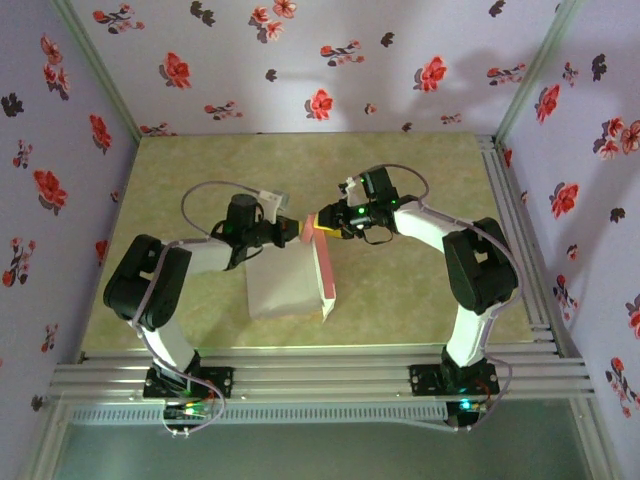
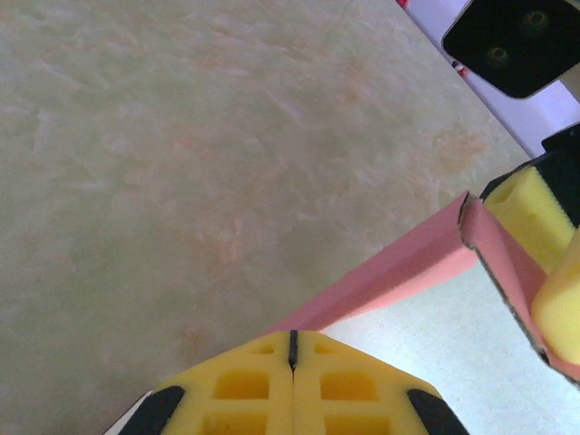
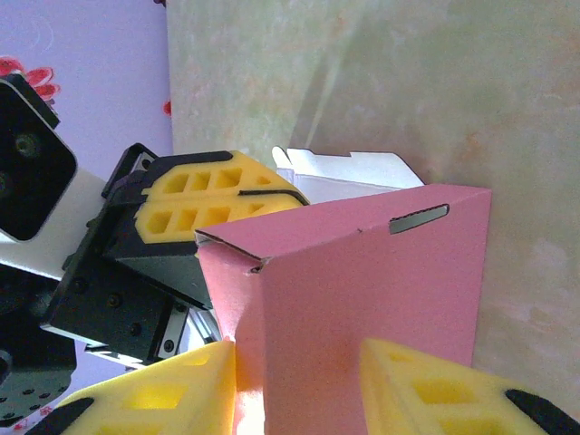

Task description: Fold the paper box

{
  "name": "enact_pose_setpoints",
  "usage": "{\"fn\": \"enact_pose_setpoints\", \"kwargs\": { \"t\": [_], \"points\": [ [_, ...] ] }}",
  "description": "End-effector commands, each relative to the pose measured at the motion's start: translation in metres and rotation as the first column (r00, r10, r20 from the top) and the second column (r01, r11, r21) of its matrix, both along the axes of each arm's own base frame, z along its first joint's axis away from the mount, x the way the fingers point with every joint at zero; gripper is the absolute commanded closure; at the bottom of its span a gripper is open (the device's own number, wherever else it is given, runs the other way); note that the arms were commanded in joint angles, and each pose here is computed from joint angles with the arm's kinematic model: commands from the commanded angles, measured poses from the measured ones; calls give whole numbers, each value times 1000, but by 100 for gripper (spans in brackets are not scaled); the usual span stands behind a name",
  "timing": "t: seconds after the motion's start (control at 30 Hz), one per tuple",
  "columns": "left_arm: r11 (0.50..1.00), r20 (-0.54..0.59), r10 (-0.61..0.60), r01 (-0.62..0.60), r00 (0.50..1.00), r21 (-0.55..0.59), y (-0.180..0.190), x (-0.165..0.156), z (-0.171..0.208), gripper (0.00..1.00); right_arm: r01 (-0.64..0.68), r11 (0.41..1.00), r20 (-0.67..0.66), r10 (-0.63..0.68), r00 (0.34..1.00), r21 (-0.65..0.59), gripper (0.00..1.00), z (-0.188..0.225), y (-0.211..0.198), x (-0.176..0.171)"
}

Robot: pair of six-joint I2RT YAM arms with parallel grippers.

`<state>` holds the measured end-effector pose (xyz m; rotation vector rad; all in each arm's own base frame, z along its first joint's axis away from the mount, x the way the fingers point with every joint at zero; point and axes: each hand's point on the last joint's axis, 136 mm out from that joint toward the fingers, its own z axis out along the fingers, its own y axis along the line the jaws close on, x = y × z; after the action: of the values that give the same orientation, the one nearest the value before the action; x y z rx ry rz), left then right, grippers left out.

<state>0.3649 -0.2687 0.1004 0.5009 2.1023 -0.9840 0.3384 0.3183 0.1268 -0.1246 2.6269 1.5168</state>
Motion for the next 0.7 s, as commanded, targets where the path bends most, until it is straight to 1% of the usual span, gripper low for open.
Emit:
{"fn": "enact_pose_setpoints", "kwargs": {
  "t": [0.0, 0.1, 0.17, 0.27, 0.33, 0.4, 0.67],
  "points": [
    [998, 7, -60, 61, 998, -15, -1, -13, 1, 100, 1, 998, -35, -3, 999, -61, 60, -14, -3, -5],
    [990, 33, -140, 140, 990, 13, -4, -19, -4, 91, -7, 998, -35, 5, 999, -60, 60, -13, -3, -6],
    [987, 39, -162, 161, 986, 28, -3, -17, -6, 85, -17, 998, -32, 16, 999, -59, 60, -11, -2, -6],
    [985, 47, -169, 167, 985, 32, -1, -10, -7, 76, -43, 998, -32, 42, 999, -42, 60, -8, 1, -8],
    [984, 48, -175, 173, 983, 41, -2, -5, -9, 73, -61, 998, -35, 60, 998, -35, 60, -7, 2, -9],
    [983, 47, -177, 175, 983, 49, -4, 0, -11, 68, -81, 996, -43, 79, 996, -36, 60, -7, 3, -10],
    [986, 70, -158, 153, 985, 66, -9, 21, -15, 62, -98, 994, -50, 95, 994, -55, 60, -9, 3, -8]
  ]
}}
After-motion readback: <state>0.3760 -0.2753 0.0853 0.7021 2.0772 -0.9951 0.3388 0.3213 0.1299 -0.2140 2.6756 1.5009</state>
